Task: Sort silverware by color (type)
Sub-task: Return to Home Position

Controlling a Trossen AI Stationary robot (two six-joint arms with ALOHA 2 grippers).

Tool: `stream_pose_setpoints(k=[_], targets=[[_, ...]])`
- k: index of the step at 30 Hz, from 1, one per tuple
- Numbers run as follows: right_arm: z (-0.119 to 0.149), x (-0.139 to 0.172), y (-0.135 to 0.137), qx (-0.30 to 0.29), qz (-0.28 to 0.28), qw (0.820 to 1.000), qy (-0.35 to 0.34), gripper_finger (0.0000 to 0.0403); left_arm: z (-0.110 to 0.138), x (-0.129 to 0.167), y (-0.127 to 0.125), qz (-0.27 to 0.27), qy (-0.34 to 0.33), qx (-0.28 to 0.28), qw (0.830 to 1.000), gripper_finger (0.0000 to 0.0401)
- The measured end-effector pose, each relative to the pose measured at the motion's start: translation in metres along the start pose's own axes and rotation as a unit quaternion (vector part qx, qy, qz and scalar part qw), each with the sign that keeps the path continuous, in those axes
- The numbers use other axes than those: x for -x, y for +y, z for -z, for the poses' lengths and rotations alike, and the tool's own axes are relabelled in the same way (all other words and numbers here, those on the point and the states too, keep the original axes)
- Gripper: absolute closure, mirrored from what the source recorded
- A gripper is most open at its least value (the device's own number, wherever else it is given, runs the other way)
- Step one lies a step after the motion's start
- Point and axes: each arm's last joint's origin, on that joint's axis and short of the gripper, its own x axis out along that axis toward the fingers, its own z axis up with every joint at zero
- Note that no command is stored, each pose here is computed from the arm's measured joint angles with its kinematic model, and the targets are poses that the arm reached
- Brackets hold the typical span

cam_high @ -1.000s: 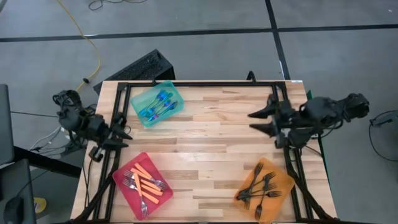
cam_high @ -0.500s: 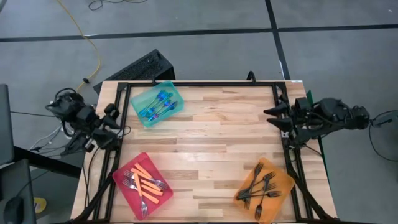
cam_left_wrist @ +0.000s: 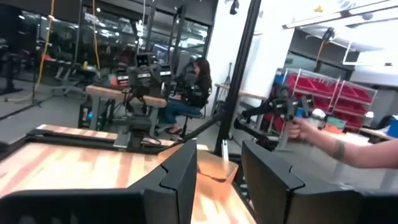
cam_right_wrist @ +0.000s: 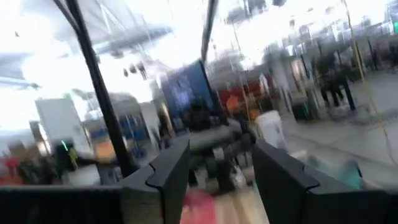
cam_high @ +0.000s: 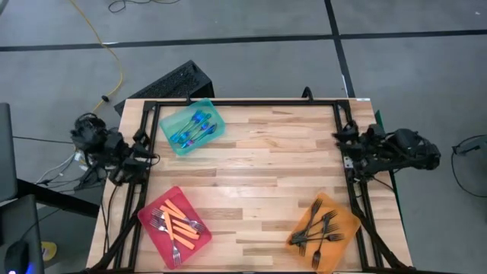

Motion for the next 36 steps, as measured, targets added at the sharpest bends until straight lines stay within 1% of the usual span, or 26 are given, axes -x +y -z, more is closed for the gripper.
stream_pose_setpoints(k=[2,4,6,8,10,12,15,18,20,22,29,30,32,36], targets=[[0.001,-0.001,-0.001,0.003,0.008,1.000,0.003,0.0209,0.005,-0.003,-0.001,0.003,0.001,0.008,1.000,0.0289],[0.001,-0.001,-0.003,0.002,0.041,0.999,0.006,0.0209,0.012,-0.006,-0.002,0.000,-0.001,0.017,1.000,0.0289],[0.007,0.000,-0.005,0.007,0.057,0.998,0.023,0.0209,0.024,-0.012,-0.004,0.004,0.000,0.021,1.000,0.0289],[0.006,0.000,-0.005,0.006,0.056,0.998,0.017,0.0209,0.034,-0.017,-0.007,0.025,-0.010,0.029,0.999,0.0289],[0.008,0.000,-0.005,0.007,0.055,0.998,0.018,0.0209,0.046,-0.021,-0.008,0.030,-0.016,0.035,0.999,0.0289],[0.014,-0.001,-0.007,0.012,0.061,0.997,0.035,0.0209,0.061,-0.026,-0.009,0.028,-0.014,0.034,0.999,0.0289],[0.027,-0.003,-0.009,0.007,0.063,0.997,0.045,0.0209,0.077,-0.030,-0.009,0.031,-0.029,0.048,0.998,0.0289],[0.048,-0.005,-0.015,0.001,0.070,0.995,0.065,0.0209,0.097,-0.033,-0.008,0.033,-0.035,0.058,0.997,0.0289],[0.063,-0.006,-0.019,-0.002,0.079,0.994,0.075,0.0209,0.106,-0.034,-0.007,0.036,-0.047,0.066,0.996,0.0289],[0.074,-0.007,-0.023,-0.003,0.090,0.993,0.073,0.0209,0.110,-0.034,-0.007,0.039,-0.061,0.075,0.995,0.0289],[0.107,-0.007,-0.034,0.012,0.098,0.993,0.061,0.0209,0.113,-0.035,-0.007,0.039,-0.050,0.066,0.996,0.0289],[0.111,-0.006,-0.036,0.017,0.101,0.992,0.068,0.0209,0.114,-0.035,-0.007,0.040,-0.049,0.063,0.996,0.0289],[0.115,-0.006,-0.038,0.024,0.112,0.990,0.087,0.0209,0.114,-0.035,-0.007,0.039,-0.046,0.056,0.997,0.0289],[0.115,-0.005,-0.040,0.031,0.119,0.988,0.092,0.0209,0.116,-0.035,-0.007,0.038,-0.038,0.053,0.997,0.0289]])
